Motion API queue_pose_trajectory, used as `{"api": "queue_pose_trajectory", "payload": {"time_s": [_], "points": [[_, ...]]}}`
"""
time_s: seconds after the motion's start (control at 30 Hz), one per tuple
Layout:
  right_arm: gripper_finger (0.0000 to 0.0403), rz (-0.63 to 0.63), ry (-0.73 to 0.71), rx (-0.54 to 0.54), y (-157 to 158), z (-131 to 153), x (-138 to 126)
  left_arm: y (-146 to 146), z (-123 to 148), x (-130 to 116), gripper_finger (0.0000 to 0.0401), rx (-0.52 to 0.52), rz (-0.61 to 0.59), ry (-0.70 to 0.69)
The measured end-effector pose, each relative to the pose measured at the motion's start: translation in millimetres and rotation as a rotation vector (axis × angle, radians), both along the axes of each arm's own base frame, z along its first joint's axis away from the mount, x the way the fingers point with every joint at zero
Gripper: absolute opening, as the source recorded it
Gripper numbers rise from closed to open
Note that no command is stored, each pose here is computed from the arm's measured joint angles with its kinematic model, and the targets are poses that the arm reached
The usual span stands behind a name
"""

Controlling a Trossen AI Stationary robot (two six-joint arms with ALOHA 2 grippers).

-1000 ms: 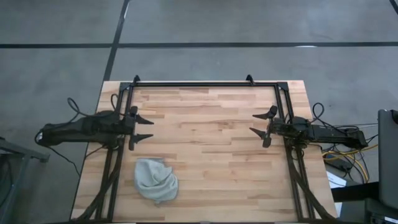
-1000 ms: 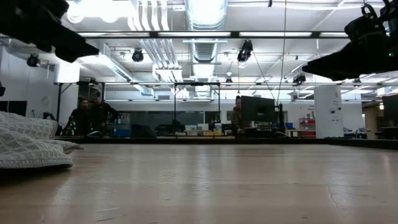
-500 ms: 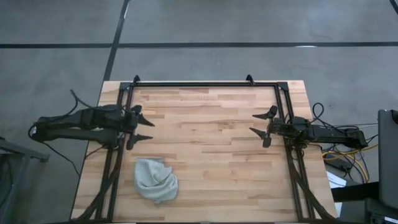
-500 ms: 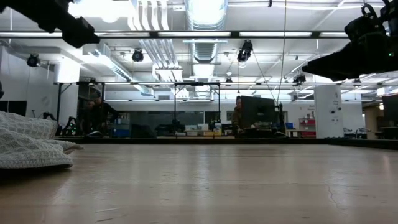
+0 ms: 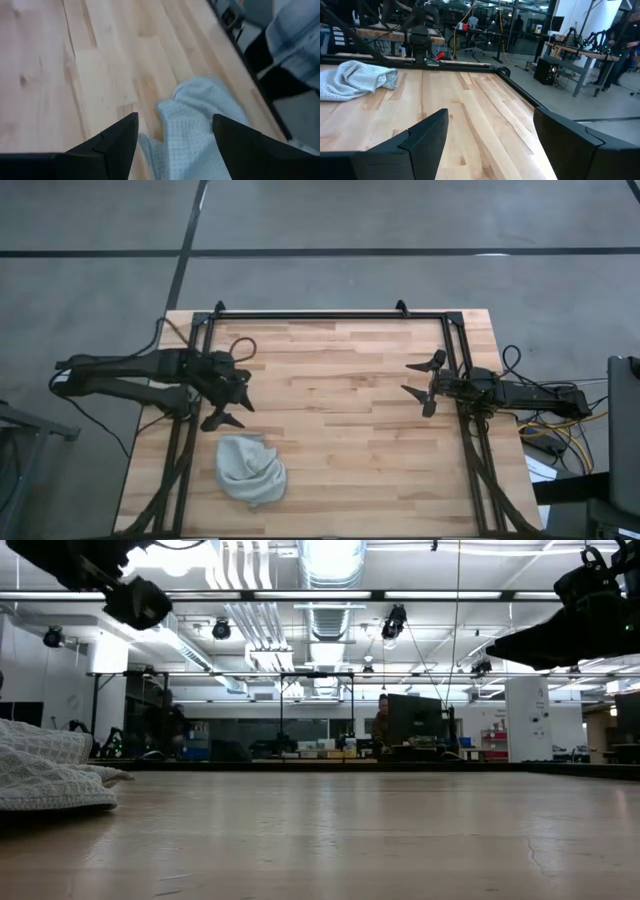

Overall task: Roll towel
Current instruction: Fold the gray towel on the table

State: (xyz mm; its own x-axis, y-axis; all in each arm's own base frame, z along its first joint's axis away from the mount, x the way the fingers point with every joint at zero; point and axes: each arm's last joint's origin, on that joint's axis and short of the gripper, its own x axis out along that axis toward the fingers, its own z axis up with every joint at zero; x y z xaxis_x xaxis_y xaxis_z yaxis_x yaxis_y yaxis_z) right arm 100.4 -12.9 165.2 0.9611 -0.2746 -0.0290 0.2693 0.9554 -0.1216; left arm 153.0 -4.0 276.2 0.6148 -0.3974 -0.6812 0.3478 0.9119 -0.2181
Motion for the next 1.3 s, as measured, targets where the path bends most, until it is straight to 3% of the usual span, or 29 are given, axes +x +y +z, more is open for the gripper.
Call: {"api": "queue_pose_trajectory", "payload": {"time_s": [0.3, 0.63, 1.1, 1.3], "points": [[0.0288, 0.0, 0.002, 0.003, 0, 0, 0, -3, -18, 24, 0.0259, 0.016, -0.052, 0.116], [0.0288, 0.0, 0.004, 0.003, 0, 0, 0, -17, -38, 44, 0.0259, 0.067, -0.197, 0.172], [0.0288, 0.0, 0.004, 0.003, 0, 0, 0, -33, -67, 62, 0.0259, 0.066, -0.27, 0.323], [0.0288, 0.0, 0.004, 0.003, 0, 0, 0, -36, -78, 73, 0.0259, 0.06, -0.277, 0.321]]}}
